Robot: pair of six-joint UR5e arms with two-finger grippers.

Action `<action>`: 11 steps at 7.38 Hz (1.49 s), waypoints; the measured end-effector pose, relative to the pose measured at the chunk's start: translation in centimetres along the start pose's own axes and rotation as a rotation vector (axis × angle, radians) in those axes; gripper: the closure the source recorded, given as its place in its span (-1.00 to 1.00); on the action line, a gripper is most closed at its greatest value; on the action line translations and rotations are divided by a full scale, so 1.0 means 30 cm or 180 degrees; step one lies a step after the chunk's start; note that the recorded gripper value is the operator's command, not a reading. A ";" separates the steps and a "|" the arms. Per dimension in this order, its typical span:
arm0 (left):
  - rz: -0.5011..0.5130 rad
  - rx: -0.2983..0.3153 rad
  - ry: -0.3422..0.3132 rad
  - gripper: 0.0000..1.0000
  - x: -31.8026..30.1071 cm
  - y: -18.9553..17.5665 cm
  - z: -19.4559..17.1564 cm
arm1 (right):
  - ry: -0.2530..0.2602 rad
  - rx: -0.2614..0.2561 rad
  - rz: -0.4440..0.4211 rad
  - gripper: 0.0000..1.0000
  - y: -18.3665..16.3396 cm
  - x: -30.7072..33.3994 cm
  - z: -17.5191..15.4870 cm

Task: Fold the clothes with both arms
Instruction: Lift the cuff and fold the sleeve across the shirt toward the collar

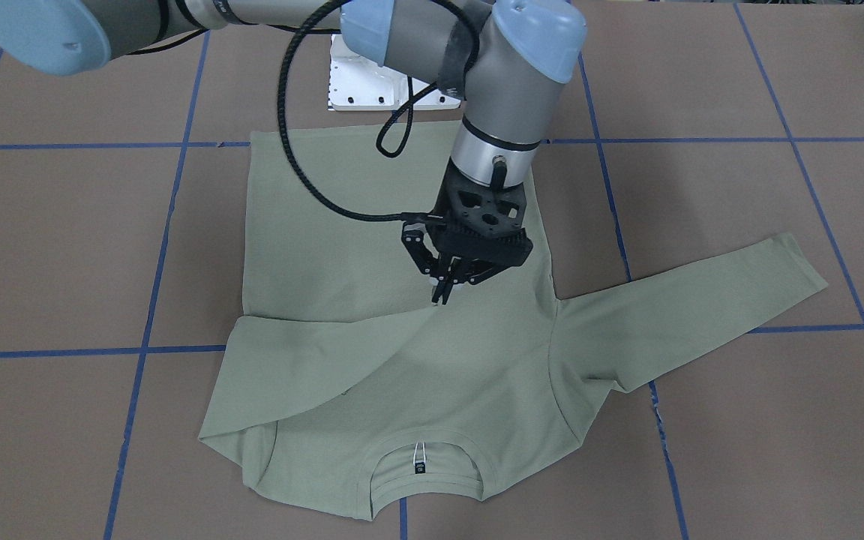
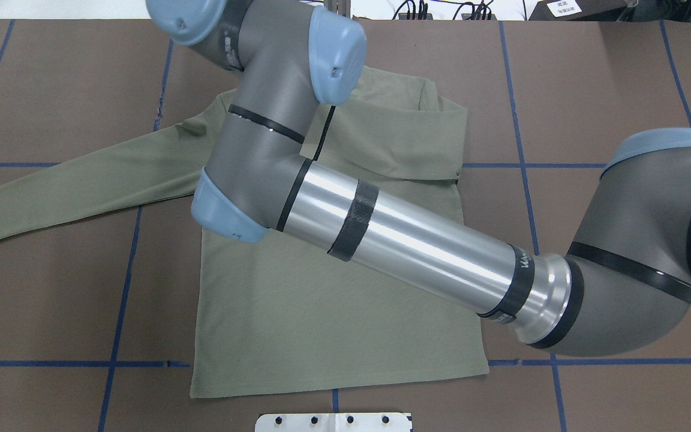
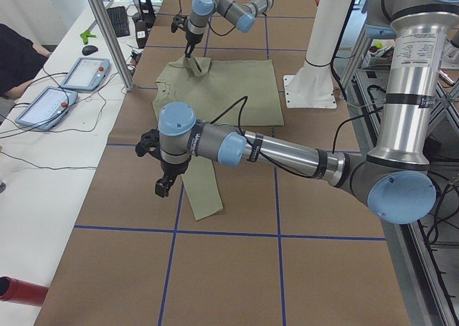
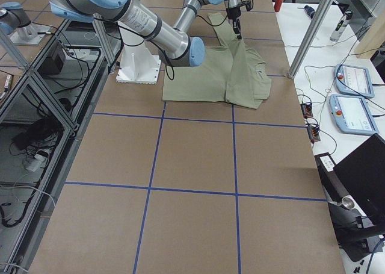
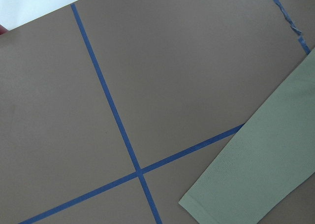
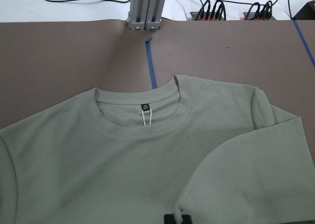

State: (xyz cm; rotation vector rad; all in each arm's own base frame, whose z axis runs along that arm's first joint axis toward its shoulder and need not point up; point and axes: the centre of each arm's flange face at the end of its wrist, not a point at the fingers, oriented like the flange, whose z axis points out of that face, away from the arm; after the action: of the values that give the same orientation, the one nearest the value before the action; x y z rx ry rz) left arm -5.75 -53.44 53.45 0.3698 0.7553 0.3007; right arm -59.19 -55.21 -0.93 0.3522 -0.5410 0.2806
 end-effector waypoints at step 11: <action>0.0067 0.0062 0.0045 -1.00 0.011 -0.032 0.001 | -0.0424 0.0018 0.0052 -0.99 -0.123 -0.161 0.103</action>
State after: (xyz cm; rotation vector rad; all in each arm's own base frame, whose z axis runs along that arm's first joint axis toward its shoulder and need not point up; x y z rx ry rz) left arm -5.37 -54.17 52.87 0.3946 0.7691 0.3164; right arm -63.25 -60.56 -2.02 0.3739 -0.6744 0.2755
